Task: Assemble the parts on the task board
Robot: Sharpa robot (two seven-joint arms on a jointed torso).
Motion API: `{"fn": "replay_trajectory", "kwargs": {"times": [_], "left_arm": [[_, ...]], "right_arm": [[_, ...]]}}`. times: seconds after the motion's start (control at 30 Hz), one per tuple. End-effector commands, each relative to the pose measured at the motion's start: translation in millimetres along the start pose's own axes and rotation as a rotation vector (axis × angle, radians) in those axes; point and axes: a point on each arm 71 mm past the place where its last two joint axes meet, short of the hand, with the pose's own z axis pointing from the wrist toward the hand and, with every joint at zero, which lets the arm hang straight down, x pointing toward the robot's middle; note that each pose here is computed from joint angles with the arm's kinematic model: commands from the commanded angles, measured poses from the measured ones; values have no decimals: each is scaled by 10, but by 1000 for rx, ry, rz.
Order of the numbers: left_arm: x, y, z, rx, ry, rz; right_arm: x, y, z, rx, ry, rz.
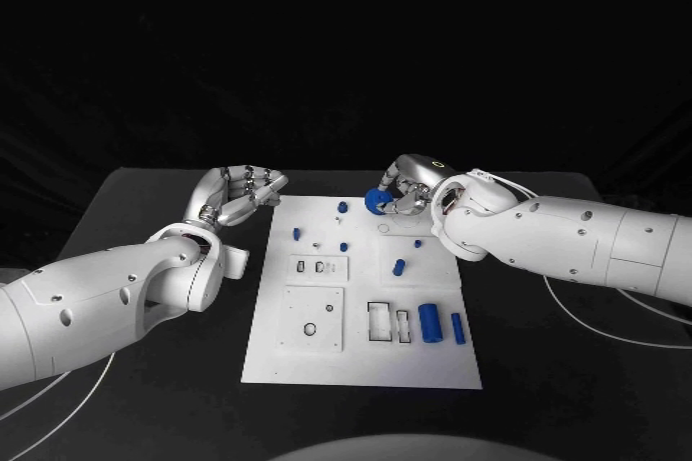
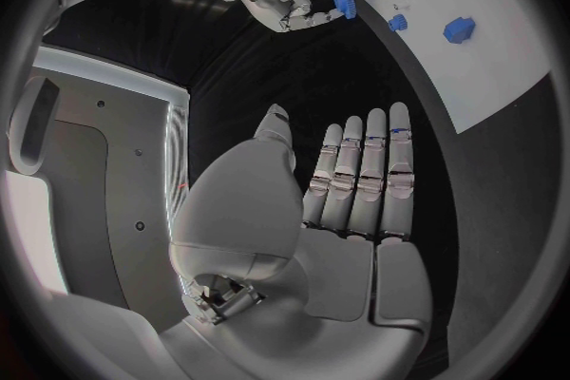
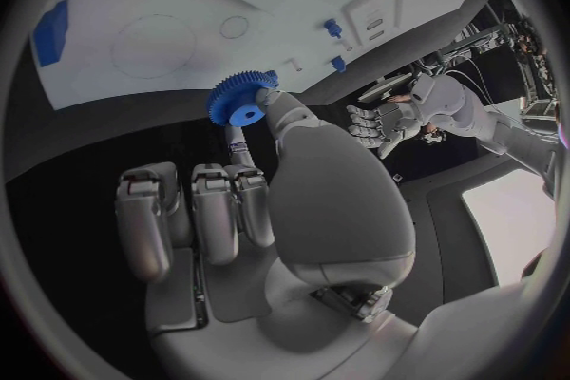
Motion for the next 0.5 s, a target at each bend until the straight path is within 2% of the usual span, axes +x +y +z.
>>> {"fn": "replay_trajectory", "kwargs": {"times": [0.03,0.23,0.5], "left_arm": [[20,-20,8,17,14,-5],[26,-23,9,18,15,-5],[22,-24,4,18,14,-5]], "right_arm": [[30,124,34,-46,8,0],[114,300,95,-81,30,-4],[204,422,172,-100,52,-17]]}}
